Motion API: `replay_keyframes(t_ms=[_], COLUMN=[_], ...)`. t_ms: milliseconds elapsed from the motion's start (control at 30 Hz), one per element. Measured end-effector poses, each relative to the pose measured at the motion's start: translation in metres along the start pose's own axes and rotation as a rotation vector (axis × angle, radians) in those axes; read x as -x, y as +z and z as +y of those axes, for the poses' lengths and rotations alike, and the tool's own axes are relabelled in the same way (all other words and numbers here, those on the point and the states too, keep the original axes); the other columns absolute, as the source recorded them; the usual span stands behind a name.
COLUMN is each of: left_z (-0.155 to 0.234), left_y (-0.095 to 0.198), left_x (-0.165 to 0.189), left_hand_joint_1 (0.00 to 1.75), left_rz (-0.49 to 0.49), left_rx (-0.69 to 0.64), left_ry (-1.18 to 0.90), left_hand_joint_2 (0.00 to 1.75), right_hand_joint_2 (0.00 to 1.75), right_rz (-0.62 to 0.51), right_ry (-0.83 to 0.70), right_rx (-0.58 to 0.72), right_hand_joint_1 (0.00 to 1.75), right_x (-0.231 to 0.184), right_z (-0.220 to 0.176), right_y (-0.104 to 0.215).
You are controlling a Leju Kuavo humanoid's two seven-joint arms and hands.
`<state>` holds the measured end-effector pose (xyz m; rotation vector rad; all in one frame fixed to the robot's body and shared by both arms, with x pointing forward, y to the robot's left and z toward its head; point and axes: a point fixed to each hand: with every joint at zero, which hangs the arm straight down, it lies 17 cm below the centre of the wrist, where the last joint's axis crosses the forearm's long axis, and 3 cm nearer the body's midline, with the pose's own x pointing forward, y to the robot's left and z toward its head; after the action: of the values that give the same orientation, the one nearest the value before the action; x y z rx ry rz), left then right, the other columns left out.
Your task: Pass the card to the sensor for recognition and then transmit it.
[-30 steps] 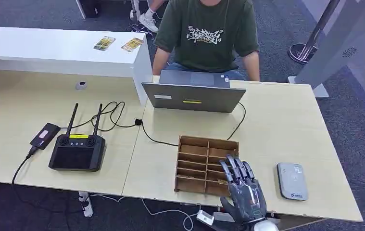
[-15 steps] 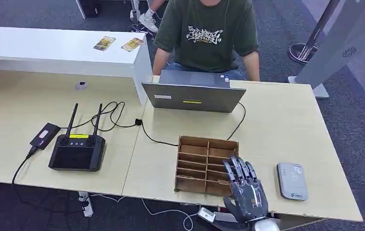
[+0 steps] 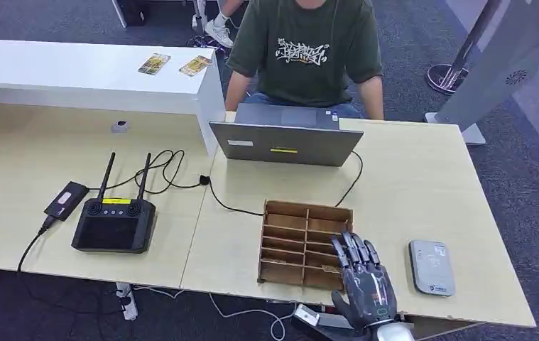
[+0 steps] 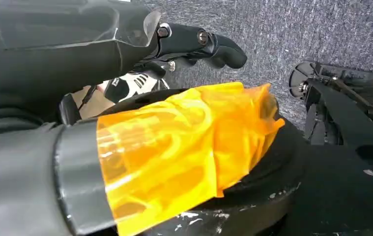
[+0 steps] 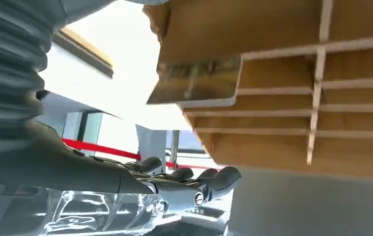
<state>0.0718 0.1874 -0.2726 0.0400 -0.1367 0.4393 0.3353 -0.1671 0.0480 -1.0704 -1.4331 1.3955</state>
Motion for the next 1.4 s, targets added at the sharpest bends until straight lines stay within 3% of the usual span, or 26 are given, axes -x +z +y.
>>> replay_keyframes(t_ms=[533,567,600,633,667,1400], left_z=[0.0,0.0,0.0,0.0,0.0,0.0], left_y=[0.0,0.0,0.0,0.0,0.0,0.0], left_x=[0.0,0.0,0.0,0.0,0.0,0.0], left_hand_joint_1=[0.0,0.0,0.0,0.0,0.0,0.0], left_rz=[0.0,0.0,0.0,0.0,0.0,-0.001], left_rx=[0.0,0.0,0.0,0.0,0.0,0.0], left_ry=[0.0,0.0,0.001,0.001,0.001,0.001], left_hand_joint_2=[0.0,0.0,0.0,0.0,0.0,0.0], right_hand_joint_2=[1.75,1.75,1.75,1.75,1.75,1.75], right_rz=[0.001,0.001,0.002,0.0,-0.002,-0.023], right_ry=[-0.006,-0.007,-0.009,-0.012,-0.015,-0.046], right_rx=[-0.015,-0.014,-0.012,-0.008,-0.004,0.043], right_hand_joint_1=[0.0,0.1,1.34,1.69,1.75,1.75], right_x=[0.001,0.001,0.001,0.001,0.0,-0.009], right_z=[0.006,0.006,0.005,0.004,0.004,-0.008], right_y=[0.001,0.001,0.001,0.0,0.0,-0.004])
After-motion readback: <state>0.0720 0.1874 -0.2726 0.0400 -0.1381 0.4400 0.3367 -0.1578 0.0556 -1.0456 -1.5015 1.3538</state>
